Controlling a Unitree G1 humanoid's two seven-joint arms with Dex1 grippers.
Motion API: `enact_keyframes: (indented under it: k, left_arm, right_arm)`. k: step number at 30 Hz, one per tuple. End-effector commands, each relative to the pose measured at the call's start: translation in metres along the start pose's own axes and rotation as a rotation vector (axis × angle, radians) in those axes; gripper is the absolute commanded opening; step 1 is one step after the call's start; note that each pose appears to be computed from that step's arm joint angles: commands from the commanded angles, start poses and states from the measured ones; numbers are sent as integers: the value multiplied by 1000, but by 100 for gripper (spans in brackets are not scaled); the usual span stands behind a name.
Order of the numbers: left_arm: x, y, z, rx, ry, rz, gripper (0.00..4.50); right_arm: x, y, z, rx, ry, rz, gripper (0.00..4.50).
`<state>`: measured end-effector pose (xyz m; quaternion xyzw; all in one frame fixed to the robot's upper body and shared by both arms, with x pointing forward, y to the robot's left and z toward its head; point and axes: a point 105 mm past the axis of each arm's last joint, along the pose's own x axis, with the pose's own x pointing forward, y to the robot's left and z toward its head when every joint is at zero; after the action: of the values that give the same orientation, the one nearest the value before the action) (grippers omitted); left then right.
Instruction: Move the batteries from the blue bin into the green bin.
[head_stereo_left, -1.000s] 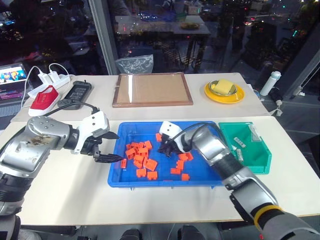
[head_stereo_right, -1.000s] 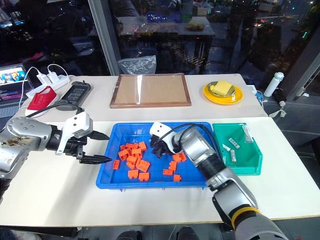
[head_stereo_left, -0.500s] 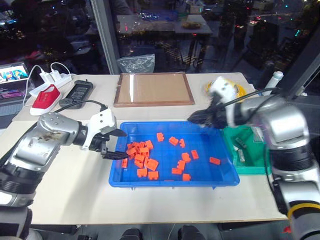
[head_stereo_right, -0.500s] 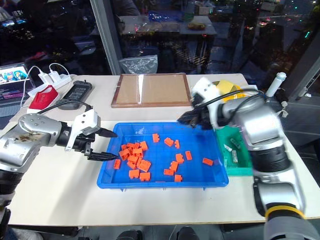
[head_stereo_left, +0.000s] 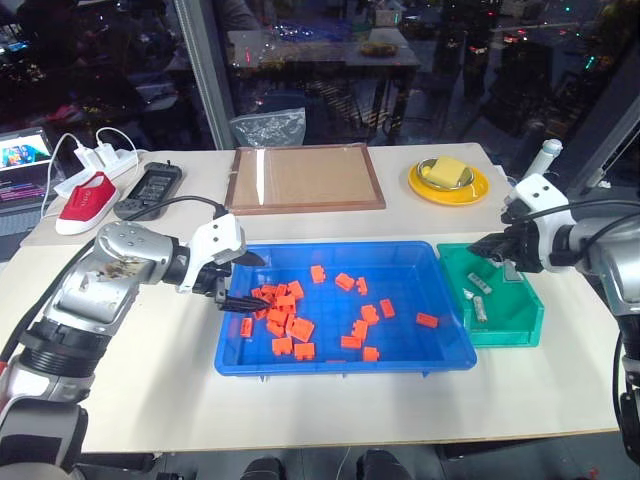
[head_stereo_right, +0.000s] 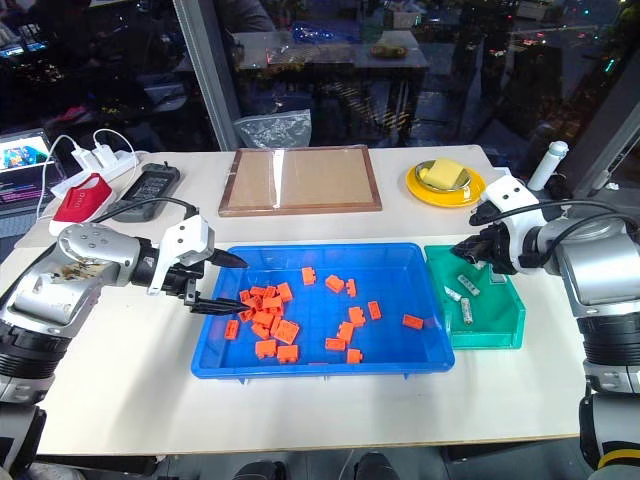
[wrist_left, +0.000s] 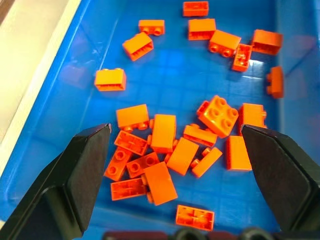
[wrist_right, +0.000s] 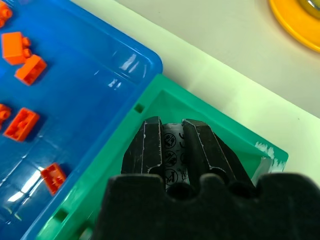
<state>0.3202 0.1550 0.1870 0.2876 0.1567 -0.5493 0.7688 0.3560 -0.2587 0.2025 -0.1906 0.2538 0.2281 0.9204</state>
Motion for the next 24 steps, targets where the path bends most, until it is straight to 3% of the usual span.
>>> enact_keyframes:
  k: [1,2,4,5,14,18,21,24]
  left_arm:
    - [-1,5,9,37,-16,39,450]
    - [0,6,11,39,-25,48,450]
    - [0,8,13,41,-43,69,450]
    - [1,10,16,34,-56,80,450]
    - [0,17,29,63,-113,113,450]
    - [-1,19,34,57,-146,125,450]
    - [-7,24,39,48,-178,146,450]
    - [-16,25,37,40,-194,169,450]
  right_arm:
    - [-6,-10,-4,-25,16,-54,27]
    - [-7,-10,-8,-28,33,-52,27]
    - [-8,-8,-12,-35,49,-44,129]
    - [-9,-7,-12,-38,49,-37,143]
    - [-41,-20,16,-92,-31,-94,448]
    - [-61,-19,39,-116,-120,-81,448]
    - [-73,3,57,-193,-211,41,448]
    - [-72,23,55,-250,-252,123,448]
